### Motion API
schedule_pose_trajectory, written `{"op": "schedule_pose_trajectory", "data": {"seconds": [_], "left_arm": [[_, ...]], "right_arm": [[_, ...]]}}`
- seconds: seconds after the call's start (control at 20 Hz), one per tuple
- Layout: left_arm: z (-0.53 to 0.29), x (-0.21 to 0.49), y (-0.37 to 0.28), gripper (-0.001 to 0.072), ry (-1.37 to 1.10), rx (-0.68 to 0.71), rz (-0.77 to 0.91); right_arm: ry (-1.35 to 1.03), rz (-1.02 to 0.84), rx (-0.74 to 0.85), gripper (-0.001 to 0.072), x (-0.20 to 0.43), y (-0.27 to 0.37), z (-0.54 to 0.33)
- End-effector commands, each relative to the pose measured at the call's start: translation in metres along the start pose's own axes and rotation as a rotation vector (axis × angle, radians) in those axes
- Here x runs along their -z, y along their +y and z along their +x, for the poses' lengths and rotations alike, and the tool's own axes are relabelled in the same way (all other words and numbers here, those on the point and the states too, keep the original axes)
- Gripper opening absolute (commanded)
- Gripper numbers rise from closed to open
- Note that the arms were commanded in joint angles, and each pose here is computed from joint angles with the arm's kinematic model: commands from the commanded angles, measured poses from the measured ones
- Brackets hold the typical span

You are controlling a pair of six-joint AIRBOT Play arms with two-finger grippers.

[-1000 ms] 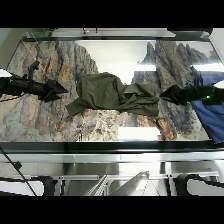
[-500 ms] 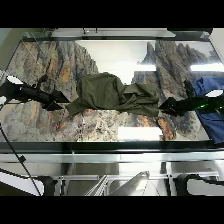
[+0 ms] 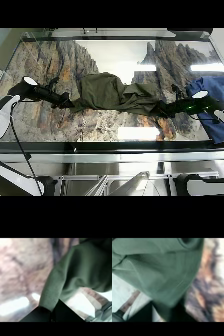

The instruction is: Fold the shirts.

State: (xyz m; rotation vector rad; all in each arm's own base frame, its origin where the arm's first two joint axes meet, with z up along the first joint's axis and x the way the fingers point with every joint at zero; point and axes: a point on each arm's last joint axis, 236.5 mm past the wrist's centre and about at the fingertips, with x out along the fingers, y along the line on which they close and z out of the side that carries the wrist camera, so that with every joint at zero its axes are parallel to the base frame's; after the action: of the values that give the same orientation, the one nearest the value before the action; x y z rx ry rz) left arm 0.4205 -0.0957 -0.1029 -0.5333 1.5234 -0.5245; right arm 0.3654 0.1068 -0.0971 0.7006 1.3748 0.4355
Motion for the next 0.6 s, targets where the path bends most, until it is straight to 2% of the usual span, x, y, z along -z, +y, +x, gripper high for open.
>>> {"op": "schedule_pose_trajectory", "data": {"seconds": [0.0, 0.2, 0.3, 0.4, 0.55], "left_arm": [[-0.01, -0.002, -0.031, 0.0008, 0.04, 0.034, 0.07], [-0.046, -0.003, -0.079, 0.0008, 0.032, 0.042, 0.186], [-0.086, -0.006, -0.112, 0.0008, -0.039, 0.031, 0.266], [-0.143, -0.004, -0.156, 0.0008, -0.157, 0.008, 0.371], [-0.249, 0.02, -0.251, 0.0008, -0.452, 0.035, 0.564]], "right_arm": [[-0.053, -0.03, -0.121, 0.0011, -0.012, 0.031, 0.003], [-0.085, -0.086, -0.303, 0.0009, -0.023, 0.084, -0.019], [-0.106, -0.198, -0.377, 0.0009, -0.025, 0.127, -0.058], [-0.21, -0.337, -0.455, 0.0009, -0.031, 0.181, -0.121], [-0.544, -0.599, -0.544, 0.0009, -0.02, 0.277, -0.264]]}}
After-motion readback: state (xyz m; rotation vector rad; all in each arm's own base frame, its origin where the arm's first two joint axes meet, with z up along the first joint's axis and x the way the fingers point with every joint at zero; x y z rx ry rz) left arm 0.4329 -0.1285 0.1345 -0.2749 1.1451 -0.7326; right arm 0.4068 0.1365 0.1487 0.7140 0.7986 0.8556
